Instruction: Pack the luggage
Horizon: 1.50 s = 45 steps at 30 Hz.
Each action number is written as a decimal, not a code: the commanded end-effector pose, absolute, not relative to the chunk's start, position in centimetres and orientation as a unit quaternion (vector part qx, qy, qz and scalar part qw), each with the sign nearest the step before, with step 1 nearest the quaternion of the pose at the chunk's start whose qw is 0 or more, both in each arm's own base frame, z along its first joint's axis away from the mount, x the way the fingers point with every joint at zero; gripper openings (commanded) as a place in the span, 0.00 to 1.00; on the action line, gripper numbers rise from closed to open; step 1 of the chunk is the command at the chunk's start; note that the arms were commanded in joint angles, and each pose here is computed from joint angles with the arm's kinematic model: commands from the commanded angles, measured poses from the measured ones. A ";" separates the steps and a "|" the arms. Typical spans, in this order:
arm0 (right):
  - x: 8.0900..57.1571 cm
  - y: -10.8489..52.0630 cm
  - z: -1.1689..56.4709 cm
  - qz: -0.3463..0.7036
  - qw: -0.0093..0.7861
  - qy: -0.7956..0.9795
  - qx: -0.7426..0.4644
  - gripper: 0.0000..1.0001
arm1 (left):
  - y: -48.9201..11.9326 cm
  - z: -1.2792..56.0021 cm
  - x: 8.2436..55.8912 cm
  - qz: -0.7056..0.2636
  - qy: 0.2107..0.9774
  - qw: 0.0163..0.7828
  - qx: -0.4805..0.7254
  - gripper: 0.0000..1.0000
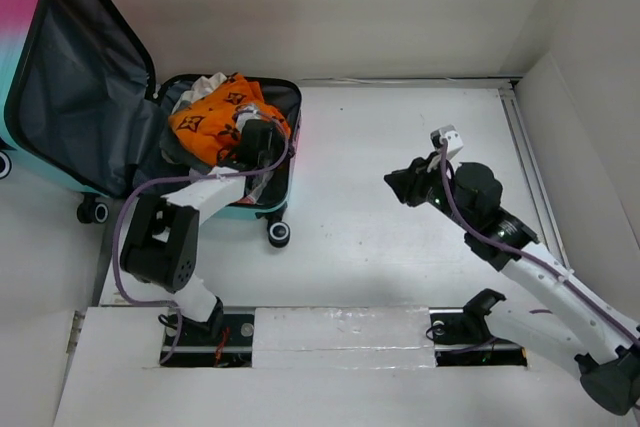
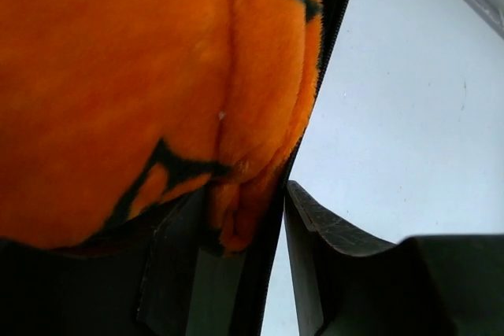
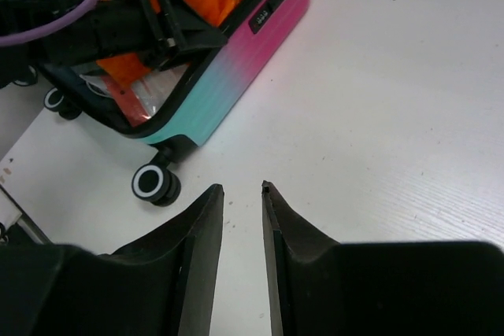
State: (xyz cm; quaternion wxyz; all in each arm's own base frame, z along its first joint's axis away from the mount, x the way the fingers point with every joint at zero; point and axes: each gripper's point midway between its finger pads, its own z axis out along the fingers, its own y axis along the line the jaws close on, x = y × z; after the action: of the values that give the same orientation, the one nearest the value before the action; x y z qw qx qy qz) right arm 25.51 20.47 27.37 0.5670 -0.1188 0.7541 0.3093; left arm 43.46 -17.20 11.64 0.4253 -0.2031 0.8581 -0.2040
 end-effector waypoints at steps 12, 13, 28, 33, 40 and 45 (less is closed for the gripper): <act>26.8 24.4 27.1 0.311 0.569 0.751 -0.123 0.40 | -13.3 7.8 41.2 -0.214 0.831 0.426 -0.287 0.51; 26.9 24.3 27.1 0.308 0.571 0.752 -0.120 0.45 | -14.0 9.9 41.4 -0.237 0.814 0.451 -0.279 0.56; 31.0 33.0 26.0 0.315 0.528 0.772 -0.161 0.68 | -13.5 33.7 36.1 -0.354 0.659 0.627 -0.219 0.64; 34.0 38.3 20.7 0.291 0.486 0.808 -0.158 0.69 | -13.0 34.3 34.7 -0.361 0.648 0.635 -0.217 0.65; 37.1 42.1 17.4 0.280 0.471 0.823 -0.151 0.66 | -11.8 32.4 33.8 -0.338 0.654 0.636 -0.231 0.65; 37.2 44.1 16.1 0.292 0.457 0.824 -0.166 0.63 | -10.7 32.6 33.1 -0.313 0.660 0.640 -0.239 0.64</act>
State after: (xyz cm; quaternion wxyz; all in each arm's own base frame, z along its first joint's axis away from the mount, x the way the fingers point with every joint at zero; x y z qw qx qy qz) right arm 36.20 41.30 13.33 0.4280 -0.1723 0.8505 0.2526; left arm 33.91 -11.94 30.28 0.6128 -0.2367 0.6807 -0.3243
